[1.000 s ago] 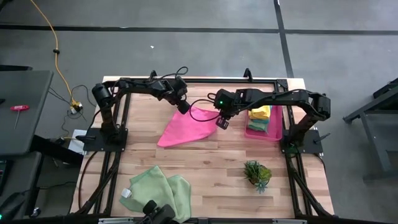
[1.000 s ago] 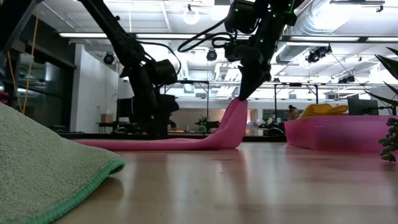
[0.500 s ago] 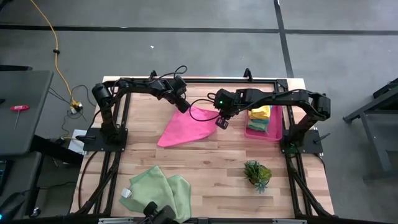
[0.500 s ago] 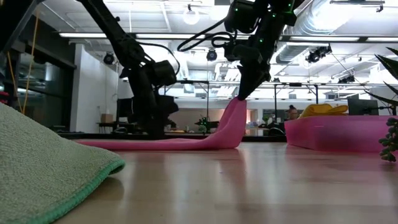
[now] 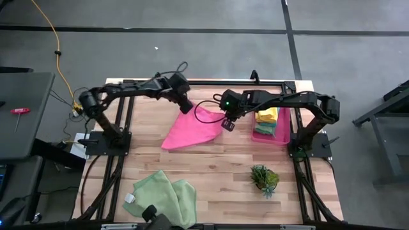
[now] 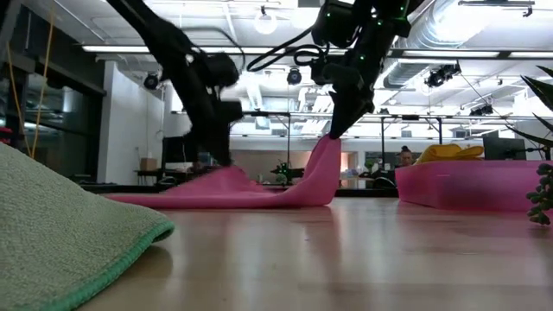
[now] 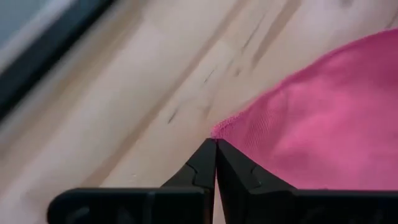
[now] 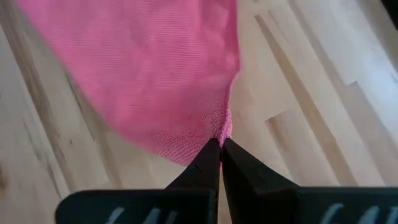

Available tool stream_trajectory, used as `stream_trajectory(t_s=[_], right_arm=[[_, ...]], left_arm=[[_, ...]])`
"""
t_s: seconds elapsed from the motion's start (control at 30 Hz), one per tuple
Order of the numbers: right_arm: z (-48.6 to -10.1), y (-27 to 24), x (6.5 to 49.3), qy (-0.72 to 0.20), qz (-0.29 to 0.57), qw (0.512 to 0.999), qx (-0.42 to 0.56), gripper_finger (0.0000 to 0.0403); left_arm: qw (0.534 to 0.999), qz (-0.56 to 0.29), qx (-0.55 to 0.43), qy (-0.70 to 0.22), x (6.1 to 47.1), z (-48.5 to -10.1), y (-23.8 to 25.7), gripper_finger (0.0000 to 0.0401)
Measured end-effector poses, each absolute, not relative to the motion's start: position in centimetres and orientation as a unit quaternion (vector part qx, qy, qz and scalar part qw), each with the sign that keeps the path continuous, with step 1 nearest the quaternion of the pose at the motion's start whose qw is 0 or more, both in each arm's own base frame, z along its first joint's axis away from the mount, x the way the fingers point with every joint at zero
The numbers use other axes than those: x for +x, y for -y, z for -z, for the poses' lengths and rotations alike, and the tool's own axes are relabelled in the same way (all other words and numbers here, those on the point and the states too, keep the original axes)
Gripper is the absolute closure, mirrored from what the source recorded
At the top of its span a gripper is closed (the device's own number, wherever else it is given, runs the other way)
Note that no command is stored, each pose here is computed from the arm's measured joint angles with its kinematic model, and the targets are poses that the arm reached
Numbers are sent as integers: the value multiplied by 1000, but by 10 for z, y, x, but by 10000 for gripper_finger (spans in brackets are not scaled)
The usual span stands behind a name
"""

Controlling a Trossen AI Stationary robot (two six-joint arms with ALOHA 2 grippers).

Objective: Fold microfiber towels
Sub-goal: Fold the pink microfiber cloth

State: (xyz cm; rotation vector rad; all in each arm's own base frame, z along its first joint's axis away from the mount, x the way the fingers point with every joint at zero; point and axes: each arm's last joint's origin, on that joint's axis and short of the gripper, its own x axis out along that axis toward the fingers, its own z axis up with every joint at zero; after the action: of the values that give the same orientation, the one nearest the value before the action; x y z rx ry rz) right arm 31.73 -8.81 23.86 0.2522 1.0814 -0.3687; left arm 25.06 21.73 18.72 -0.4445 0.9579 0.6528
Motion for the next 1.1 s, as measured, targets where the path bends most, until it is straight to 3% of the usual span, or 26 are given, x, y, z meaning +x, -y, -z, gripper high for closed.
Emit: stream_trajectory(t_s=[0.2,0.57,0.83,1.1], right_arm=[[-251,106,312,-491,194,840,124,403],[-326,147,301,-455,255,850,73,403],[-340,180,285,-435,287,849,89,403],[-344,201,277,-409,305,857,76,403]], left_arm=[[844,-333,-181,-379,221,-249,-208,401],[872,-378,-140,-277,162,-327,-165,401],[857,-438,-71,-261,145,-344,-156,401],[845,-478,0,-239,146,-348,-181,401]])
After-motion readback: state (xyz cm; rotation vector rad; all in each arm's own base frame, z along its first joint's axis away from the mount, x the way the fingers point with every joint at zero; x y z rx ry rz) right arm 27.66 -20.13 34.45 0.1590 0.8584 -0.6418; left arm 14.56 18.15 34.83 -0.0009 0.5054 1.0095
